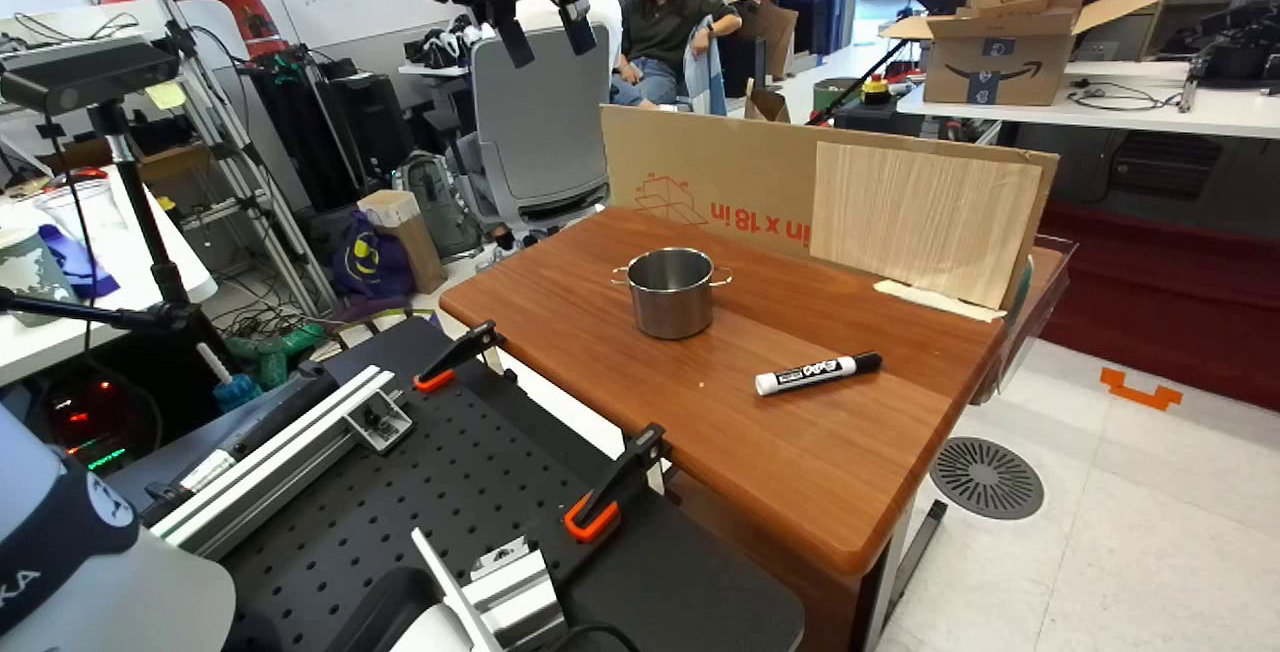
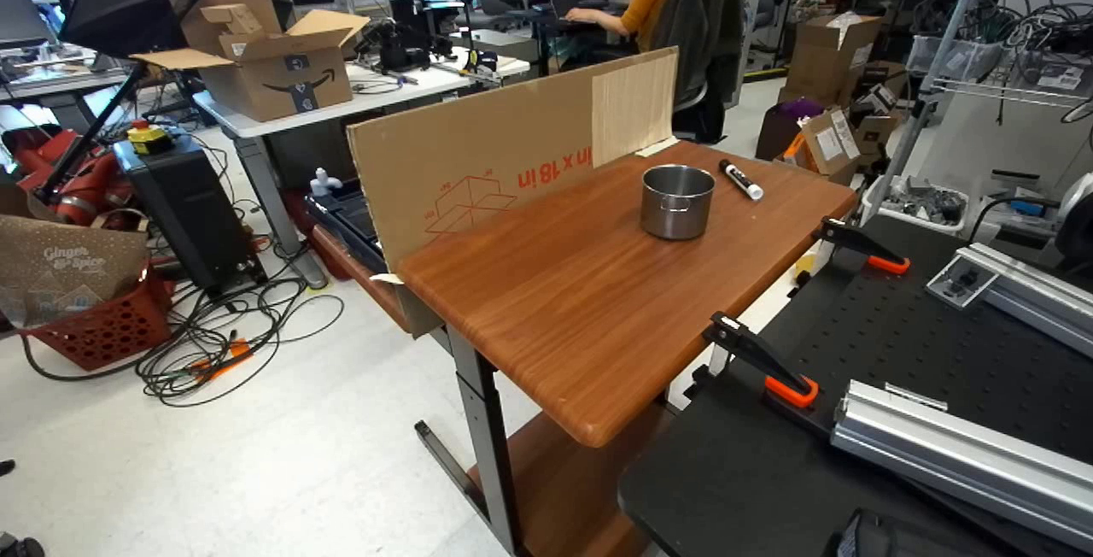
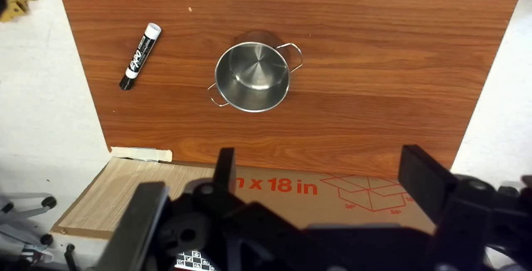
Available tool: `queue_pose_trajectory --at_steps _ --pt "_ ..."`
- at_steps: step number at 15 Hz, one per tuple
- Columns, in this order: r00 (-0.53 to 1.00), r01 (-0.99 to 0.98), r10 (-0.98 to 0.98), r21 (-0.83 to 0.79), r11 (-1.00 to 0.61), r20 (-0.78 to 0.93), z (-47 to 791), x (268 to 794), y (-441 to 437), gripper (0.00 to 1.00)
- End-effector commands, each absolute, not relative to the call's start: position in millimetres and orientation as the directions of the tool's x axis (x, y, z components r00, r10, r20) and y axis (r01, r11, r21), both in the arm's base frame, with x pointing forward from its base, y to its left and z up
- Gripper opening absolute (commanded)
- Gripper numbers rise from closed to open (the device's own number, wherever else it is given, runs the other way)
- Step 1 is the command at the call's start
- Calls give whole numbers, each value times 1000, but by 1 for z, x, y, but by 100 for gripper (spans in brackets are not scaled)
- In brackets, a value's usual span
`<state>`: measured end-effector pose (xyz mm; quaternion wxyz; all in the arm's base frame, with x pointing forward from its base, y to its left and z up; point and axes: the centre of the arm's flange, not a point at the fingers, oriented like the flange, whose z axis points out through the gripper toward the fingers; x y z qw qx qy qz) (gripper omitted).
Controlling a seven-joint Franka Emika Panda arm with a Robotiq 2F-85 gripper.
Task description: Pick the marker and put it in the pot
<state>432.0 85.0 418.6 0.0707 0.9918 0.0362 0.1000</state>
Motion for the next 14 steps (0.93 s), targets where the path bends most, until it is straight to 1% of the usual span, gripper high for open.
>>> queue_pose_trajectory --at_steps 1,6,14 --pt "978 56 84 148 -987 192 419 434 84 100" --pt "982 -31 -9 115 -993 187 409 453 49 100" --pt "970 -227 -226 6 -974 91 360 494 -31 100"
